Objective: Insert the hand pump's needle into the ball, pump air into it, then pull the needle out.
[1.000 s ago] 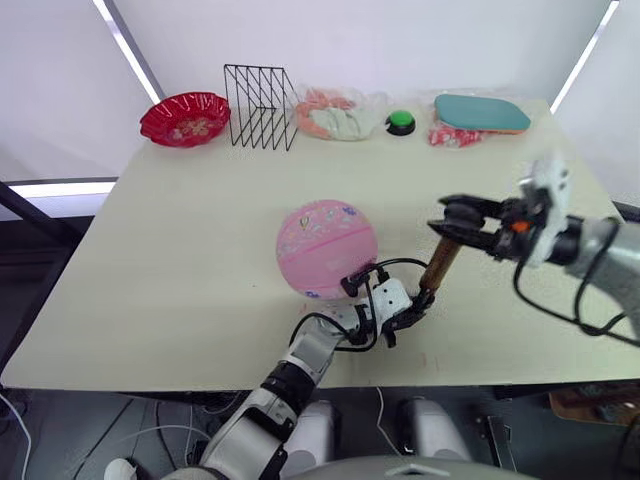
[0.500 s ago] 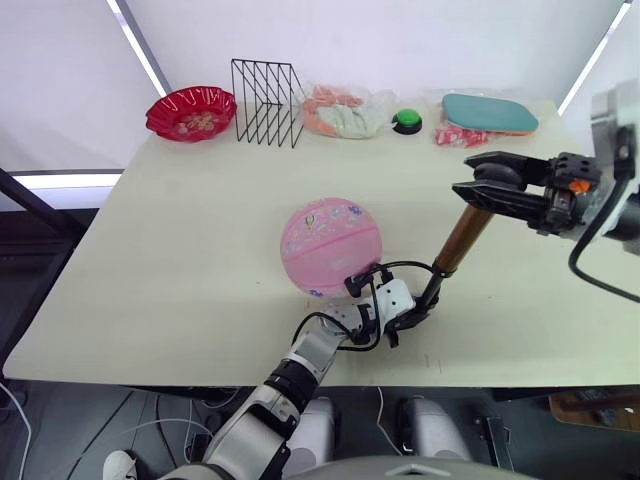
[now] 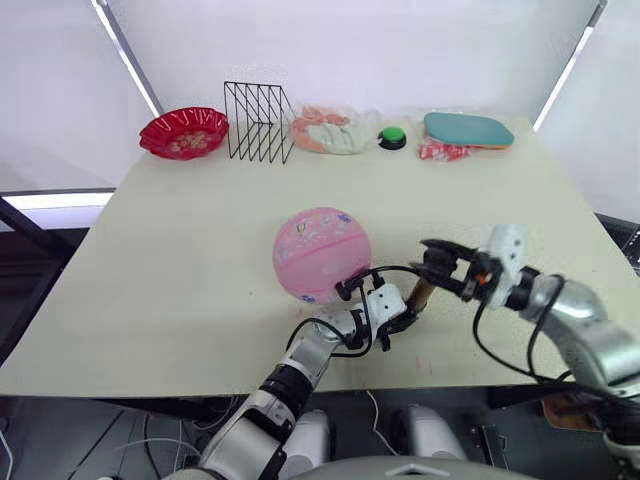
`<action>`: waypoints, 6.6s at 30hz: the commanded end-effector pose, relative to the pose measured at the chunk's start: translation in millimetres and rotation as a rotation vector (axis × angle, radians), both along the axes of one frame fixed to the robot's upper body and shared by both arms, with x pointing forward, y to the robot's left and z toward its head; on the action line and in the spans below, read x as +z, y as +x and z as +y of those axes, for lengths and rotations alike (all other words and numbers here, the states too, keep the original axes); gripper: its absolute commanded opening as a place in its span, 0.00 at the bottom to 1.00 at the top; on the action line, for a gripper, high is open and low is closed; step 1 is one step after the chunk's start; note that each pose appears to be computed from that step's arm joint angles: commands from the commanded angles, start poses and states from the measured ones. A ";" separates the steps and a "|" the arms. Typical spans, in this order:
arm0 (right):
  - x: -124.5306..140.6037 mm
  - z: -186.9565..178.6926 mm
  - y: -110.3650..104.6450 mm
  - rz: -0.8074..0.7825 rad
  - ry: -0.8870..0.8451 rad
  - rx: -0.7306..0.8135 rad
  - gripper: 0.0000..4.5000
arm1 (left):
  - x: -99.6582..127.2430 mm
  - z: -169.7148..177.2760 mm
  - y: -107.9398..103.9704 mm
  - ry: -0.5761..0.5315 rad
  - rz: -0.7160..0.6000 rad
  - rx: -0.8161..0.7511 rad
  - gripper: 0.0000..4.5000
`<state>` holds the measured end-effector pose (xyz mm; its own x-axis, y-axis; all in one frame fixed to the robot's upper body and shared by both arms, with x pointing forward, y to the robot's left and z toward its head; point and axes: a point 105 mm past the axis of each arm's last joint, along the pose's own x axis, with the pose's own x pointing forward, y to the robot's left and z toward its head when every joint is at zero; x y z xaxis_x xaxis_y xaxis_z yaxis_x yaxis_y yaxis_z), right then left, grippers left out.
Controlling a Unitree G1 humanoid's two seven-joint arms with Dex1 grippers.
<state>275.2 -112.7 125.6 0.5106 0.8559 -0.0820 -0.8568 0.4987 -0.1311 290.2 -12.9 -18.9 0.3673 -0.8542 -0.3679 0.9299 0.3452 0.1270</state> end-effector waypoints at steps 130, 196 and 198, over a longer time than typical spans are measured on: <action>109.2 -4.8 -10.0 0.101 -0.111 0.104 0.37 | -33.0 26.0 -11.9 0.081 0.147 0.043 0.21; -8.1 13.6 12.2 0.199 -0.126 0.098 0.37 | -32.6 34.8 -12.6 0.085 0.153 0.086 0.21; 22.4 8.8 16.1 0.129 -0.113 0.097 0.37 | -33.4 35.2 -12.8 0.085 0.157 0.087 0.21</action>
